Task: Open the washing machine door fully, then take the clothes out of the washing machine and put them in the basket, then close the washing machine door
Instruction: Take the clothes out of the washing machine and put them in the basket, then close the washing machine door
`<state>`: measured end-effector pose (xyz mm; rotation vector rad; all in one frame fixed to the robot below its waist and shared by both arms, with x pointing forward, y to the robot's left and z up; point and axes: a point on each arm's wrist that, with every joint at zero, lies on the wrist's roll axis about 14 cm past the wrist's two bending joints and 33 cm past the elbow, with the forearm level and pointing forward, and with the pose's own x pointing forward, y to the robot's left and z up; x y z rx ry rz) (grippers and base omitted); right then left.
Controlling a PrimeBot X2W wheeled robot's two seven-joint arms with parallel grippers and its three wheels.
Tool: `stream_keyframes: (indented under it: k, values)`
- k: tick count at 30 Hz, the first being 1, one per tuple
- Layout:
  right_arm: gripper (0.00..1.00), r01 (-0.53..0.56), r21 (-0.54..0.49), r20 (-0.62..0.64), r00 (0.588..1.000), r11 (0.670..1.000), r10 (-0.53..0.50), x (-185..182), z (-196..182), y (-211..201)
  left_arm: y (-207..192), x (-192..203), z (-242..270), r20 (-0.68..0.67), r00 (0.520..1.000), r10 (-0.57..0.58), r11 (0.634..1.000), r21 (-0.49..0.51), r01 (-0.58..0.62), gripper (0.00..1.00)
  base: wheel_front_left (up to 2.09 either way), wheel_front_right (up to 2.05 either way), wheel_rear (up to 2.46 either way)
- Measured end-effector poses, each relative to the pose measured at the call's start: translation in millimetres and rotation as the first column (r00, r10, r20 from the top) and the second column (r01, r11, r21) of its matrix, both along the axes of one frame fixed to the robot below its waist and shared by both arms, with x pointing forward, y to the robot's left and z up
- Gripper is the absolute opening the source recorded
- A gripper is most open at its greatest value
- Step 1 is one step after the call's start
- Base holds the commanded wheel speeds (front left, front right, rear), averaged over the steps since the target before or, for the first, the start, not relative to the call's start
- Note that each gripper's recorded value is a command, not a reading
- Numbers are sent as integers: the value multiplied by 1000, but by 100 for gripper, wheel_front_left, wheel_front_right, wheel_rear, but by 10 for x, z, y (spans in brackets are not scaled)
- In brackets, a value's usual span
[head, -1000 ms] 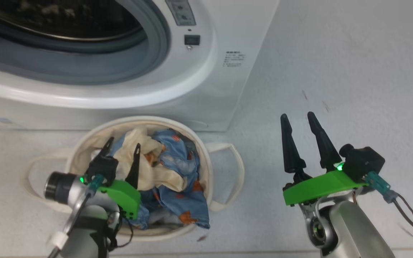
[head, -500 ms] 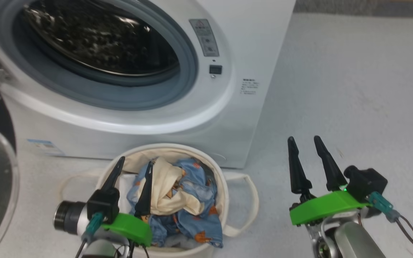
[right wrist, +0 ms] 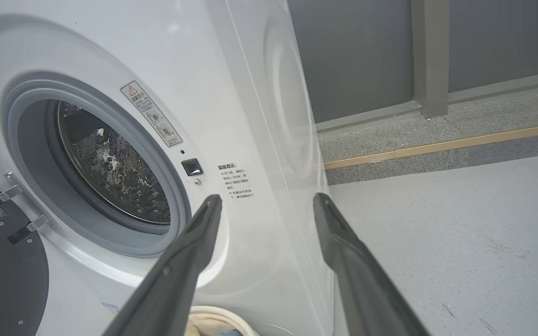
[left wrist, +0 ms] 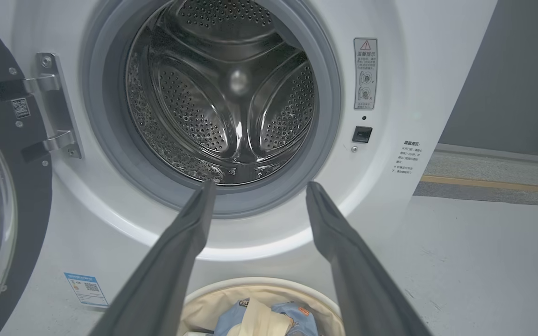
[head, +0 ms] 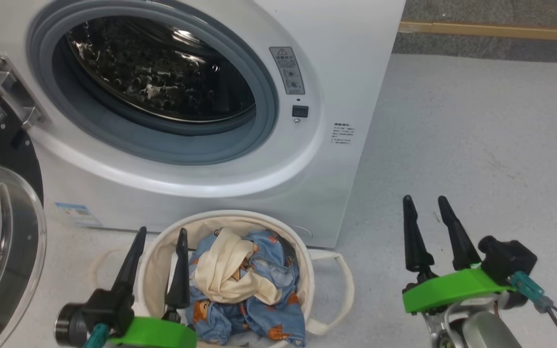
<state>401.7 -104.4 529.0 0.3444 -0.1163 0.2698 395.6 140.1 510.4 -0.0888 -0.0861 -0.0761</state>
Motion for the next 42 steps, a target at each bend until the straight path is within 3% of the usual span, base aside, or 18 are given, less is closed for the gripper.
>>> stream_keyframes:
  k: [42]
  values:
    - [100, 32, 8, 0, 999, 999, -32, -163, 24, -108, 18, -189, -128, -52, 998, 24, 998, -62, -27, 100, -1, 1, 1]
